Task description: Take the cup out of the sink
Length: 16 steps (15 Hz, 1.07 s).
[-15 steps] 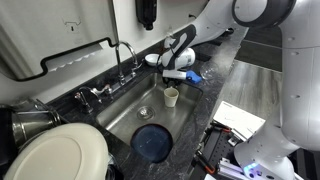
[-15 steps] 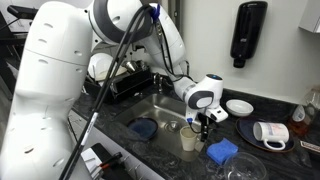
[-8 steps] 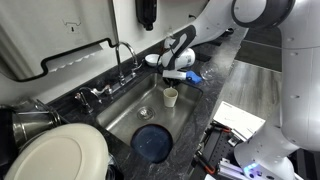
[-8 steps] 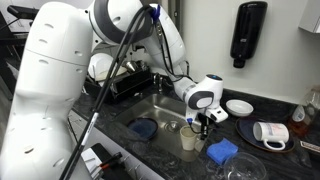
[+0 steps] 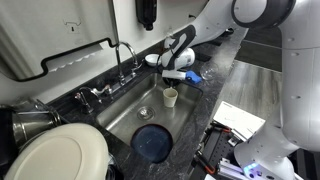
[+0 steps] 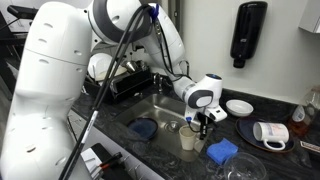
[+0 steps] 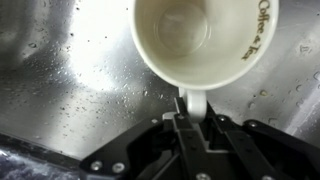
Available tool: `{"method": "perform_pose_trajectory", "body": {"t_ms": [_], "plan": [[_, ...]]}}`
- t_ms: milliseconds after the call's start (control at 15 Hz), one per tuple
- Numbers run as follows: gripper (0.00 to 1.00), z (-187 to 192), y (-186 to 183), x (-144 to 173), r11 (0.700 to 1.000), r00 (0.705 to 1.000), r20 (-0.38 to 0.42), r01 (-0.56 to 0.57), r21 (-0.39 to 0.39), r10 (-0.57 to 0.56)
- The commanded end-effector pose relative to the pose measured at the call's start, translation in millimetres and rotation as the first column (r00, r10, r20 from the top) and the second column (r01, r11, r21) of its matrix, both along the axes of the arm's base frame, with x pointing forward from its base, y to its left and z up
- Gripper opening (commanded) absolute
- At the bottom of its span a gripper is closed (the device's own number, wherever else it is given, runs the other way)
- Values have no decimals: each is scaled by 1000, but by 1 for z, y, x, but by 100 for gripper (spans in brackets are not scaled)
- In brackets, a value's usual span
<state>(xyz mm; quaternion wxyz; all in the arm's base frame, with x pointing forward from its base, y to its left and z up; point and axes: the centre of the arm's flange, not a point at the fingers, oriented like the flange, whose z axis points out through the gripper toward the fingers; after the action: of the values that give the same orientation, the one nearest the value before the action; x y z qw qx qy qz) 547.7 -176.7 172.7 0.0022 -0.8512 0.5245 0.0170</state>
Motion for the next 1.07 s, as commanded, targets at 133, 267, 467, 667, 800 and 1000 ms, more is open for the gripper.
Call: {"method": "perform_pose_trajectory", "body": {"t_ms": [133, 267, 467, 667, 800, 1000], "plan": [[4, 27, 8, 3, 999, 999, -15, 47, 8, -47], [4, 33, 5, 7, 997, 997, -4, 71, 9, -71], [4, 44, 1, 12, 995, 995, 5, 102, 19, -102], [4, 58, -5, 16, 993, 994, -9, 109, 42, -109], [4, 68, -7, 17, 992, 994, -19, 109, 58, -108], [4, 85, -9, 20, 991, 994, -36, 107, 81, -104]]}}
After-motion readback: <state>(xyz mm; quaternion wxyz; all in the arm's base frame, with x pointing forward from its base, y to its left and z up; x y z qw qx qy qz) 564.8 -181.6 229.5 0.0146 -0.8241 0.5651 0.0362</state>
